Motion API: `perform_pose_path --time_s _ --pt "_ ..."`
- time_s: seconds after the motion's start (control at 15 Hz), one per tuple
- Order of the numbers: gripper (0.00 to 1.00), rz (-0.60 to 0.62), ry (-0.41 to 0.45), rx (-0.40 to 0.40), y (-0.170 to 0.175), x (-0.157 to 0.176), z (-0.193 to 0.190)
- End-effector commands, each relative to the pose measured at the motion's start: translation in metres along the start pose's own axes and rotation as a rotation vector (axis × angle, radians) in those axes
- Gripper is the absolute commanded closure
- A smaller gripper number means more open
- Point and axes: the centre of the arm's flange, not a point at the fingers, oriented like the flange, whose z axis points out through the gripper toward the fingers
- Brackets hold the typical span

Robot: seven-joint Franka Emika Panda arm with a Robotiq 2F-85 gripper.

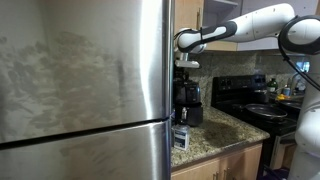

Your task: Move the bottle to the right

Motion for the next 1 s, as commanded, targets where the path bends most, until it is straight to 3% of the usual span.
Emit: perform_pose_path --time_s 0.0,0.2,0.8,0.93 --pt "0.0 -0.002 0.001 0.0 -0.001 -0.001 -0.001" --pt "0.0 0.001 -0.025 -0.012 -0.008 0.016 0.016" --pt "0.0 -0.015 0.037 0.045 -0.03 0.035 0.042" --pt "0.0 -0.024 0.027 0.035 -0.027 0.023 0.04"
